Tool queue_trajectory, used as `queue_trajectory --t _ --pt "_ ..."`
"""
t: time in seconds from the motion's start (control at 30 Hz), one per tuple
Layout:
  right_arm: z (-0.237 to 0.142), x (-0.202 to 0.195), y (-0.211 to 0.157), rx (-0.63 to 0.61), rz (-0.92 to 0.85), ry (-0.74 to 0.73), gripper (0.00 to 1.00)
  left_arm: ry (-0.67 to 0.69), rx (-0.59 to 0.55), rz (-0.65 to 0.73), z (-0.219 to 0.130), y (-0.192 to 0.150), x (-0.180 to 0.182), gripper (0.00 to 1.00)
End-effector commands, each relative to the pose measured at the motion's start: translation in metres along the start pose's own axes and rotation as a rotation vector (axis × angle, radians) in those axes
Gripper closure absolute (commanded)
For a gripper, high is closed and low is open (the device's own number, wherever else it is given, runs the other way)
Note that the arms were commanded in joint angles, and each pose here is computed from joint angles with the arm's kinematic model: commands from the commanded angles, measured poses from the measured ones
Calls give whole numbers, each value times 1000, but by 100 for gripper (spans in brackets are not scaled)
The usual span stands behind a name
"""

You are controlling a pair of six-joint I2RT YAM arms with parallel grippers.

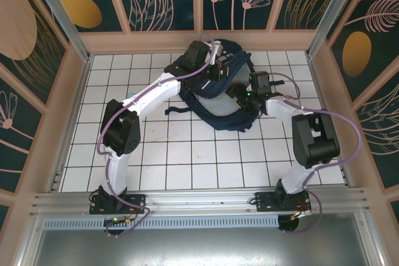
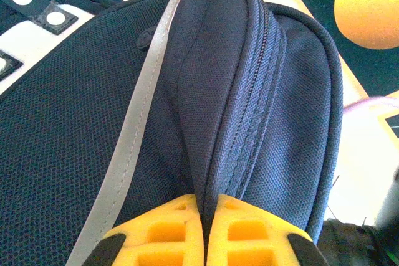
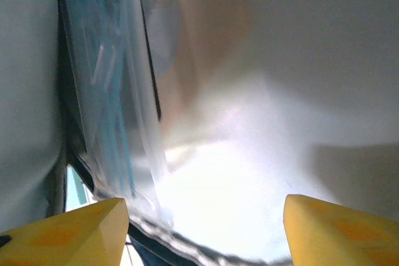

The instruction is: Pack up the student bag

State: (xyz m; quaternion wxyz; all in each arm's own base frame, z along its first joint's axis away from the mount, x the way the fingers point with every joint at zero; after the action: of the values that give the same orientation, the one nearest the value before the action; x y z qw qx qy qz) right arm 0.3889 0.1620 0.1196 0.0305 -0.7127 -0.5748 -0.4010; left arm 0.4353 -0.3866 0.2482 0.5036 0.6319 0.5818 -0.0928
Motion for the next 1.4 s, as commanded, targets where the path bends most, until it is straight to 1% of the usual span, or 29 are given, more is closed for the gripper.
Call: queue_trajectory --t 0.0,0.03,0.1,0.13,0.17,0.2,0.23,0.3,0.37,0.43,0.53,0.67,0.77,0.9,1.03,1.13,1.23,1.3,1.33,1.37 --pt "-39 -11 -9 -35 -81 -117 32 -90 -103 24 -12 22 -33 86" --pt "-47 -12 -9 -55 -91 -136 32 -79 -115 21 -13 24 -31 77" --pt "-69 -16 -5 -120 -129 -198 27 -66 -141 8 -16 27 -28 50" --pt "-78 -17 -1 -153 -142 -228 24 -65 -152 0 -19 30 -26 40" --pt "-86 -22 2 -187 -143 -274 20 -64 -164 -5 -22 32 -24 36" --pt "-97 -26 7 -233 -143 -322 12 -57 -178 -12 -26 35 -20 34" --pt "-105 -30 12 -271 -143 -364 2 -43 -192 -25 -29 37 -14 30" --pt "-118 -33 19 -329 -143 -409 1 -13 -224 -55 -38 43 0 25" --pt "-124 -32 27 -364 -137 -411 1 24 -258 -89 -46 48 19 23" --pt "-125 -26 33 -380 -141 -366 1 69 -295 -130 -56 53 43 23" --pt "-122 -14 38 -388 -151 -285 1 138 -330 -213 -69 54 88 23" --pt "-111 -10 34 -372 -128 -224 1 247 -373 -327 -80 50 153 23" --pt "-102 -13 30 -352 -114 -226 1 276 -386 -416 -81 48 190 23" --pt "-94 -13 21 -315 -99 -202 1 308 -388 -489 -68 45 225 25" --pt "-91 -12 18 -309 -97 -189 1 271 -348 -525 -40 45 237 30" --pt "-89 -10 15 -302 -96 -178 1 292 -315 -545 -19 45 251 31" --pt "-86 -10 11 -295 -95 -175 1 327 -286 -523 0 43 262 32" --pt "-83 -13 7 -285 -90 -181 1 384 -247 -501 13 38 274 32" --pt "-81 -15 5 -279 -87 -187 1 398 -222 -504 19 33 281 34" --pt "-80 -18 4 -275 -82 -197 1 407 -201 -511 24 27 287 38"
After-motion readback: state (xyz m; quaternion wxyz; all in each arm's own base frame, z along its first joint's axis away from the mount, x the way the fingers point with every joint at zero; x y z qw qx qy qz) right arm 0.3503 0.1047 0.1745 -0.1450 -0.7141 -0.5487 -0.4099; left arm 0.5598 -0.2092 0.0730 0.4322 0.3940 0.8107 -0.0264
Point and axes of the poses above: each hand's point on the last joint's axis, 136 mm out from that joint toward the fingers, its own z axis out along the fingers, its own x axis along the line the jaws close on, y = z × x, the point moved 3 cm from there along -z, back along the fingers, and after that the axes turned 15 degrees about -z, right-handed, at the moved point
